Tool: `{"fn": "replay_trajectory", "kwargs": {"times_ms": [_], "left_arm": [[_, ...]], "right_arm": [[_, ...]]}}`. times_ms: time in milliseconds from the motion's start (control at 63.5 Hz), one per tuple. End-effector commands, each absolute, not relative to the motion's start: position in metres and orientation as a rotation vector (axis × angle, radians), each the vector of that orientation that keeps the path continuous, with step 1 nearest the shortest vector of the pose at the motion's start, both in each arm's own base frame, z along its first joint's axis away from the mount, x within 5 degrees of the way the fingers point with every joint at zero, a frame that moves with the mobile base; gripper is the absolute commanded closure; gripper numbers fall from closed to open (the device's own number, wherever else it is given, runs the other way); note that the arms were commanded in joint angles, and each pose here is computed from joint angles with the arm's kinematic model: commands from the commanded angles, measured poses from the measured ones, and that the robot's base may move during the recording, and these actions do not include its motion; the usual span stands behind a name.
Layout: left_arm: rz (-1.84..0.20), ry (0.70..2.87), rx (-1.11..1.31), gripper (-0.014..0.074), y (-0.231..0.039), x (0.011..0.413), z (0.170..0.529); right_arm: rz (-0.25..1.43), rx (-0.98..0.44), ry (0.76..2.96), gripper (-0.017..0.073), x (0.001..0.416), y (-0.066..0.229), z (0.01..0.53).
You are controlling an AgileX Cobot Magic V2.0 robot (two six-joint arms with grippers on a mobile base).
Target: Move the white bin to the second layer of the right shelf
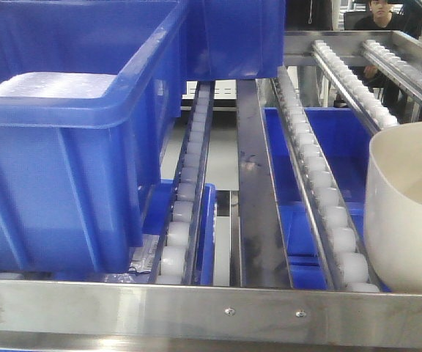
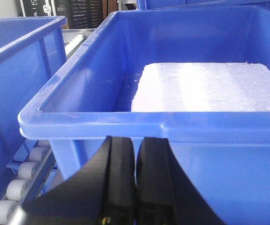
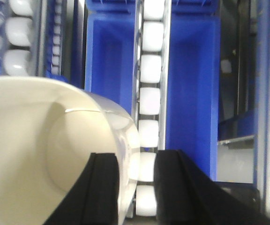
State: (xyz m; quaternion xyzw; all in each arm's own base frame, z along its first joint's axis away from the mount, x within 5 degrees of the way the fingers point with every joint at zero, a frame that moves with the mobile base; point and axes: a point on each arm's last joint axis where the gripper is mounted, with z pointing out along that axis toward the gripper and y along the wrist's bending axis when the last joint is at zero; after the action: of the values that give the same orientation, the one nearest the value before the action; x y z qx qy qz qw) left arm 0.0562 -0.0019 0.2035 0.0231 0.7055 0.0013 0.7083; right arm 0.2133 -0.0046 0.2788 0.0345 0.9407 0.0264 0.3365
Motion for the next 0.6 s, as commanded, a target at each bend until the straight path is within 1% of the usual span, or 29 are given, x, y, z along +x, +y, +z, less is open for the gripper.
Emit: {"fn": "replay_trajectory", "kwargs": {"times_ms": [0, 126, 158, 252, 268, 315, 362, 410, 583], "left_arm": [[-0.003, 1.507, 0.041, 0.0509, -0.002, 0.057, 0.199], [-0.003, 1.507, 0.041, 0.0509, -0.002, 0.057, 0.199], [-0.003, 1.507, 0.041, 0.0509, -0.002, 0.057, 0.199], [-0.003, 1.507, 0.041, 0.0509, -0.002, 0.057, 0.199], [-0.003, 1.507, 0.041, 0.0509, -0.002, 0.057, 0.199], [-0.003, 1.507, 0.041, 0.0509, -0.002, 0.057, 0.199], [-0.003, 1.507, 0.041, 0.0509, -0.002, 0.057, 0.199], [-0.003, 1.507, 0.041, 0.0509, -0.002, 0.057, 0.199], [-0.003, 1.507, 0.041, 0.0509, -0.002, 0.057, 0.199]], "right_arm": [[0.060, 0.080, 2.339, 0.0251, 0.205, -0.005, 0.303], [0.059, 0.076, 2.263, 0.0252, 0.185, -0.004, 0.313], [0.057, 0.076, 2.241, 0.0264, 0.178, -0.004, 0.312], [0.063, 0.083, 2.194, 0.0370, 0.163, -0.003, 0.304], [0.064, 0.086, 2.183, 0.0407, 0.159, -0.003, 0.301], [0.076, 0.096, 2.155, 0.0475, 0.152, -0.002, 0.297], [0.088, 0.106, 2.127, 0.0519, 0.146, -0.001, 0.294], [0.095, 0.114, 2.089, 0.0500, 0.140, -0.001, 0.291], [0.090, 0.122, 1.881, 0.0503, 0.114, -0.001, 0.292]]}}
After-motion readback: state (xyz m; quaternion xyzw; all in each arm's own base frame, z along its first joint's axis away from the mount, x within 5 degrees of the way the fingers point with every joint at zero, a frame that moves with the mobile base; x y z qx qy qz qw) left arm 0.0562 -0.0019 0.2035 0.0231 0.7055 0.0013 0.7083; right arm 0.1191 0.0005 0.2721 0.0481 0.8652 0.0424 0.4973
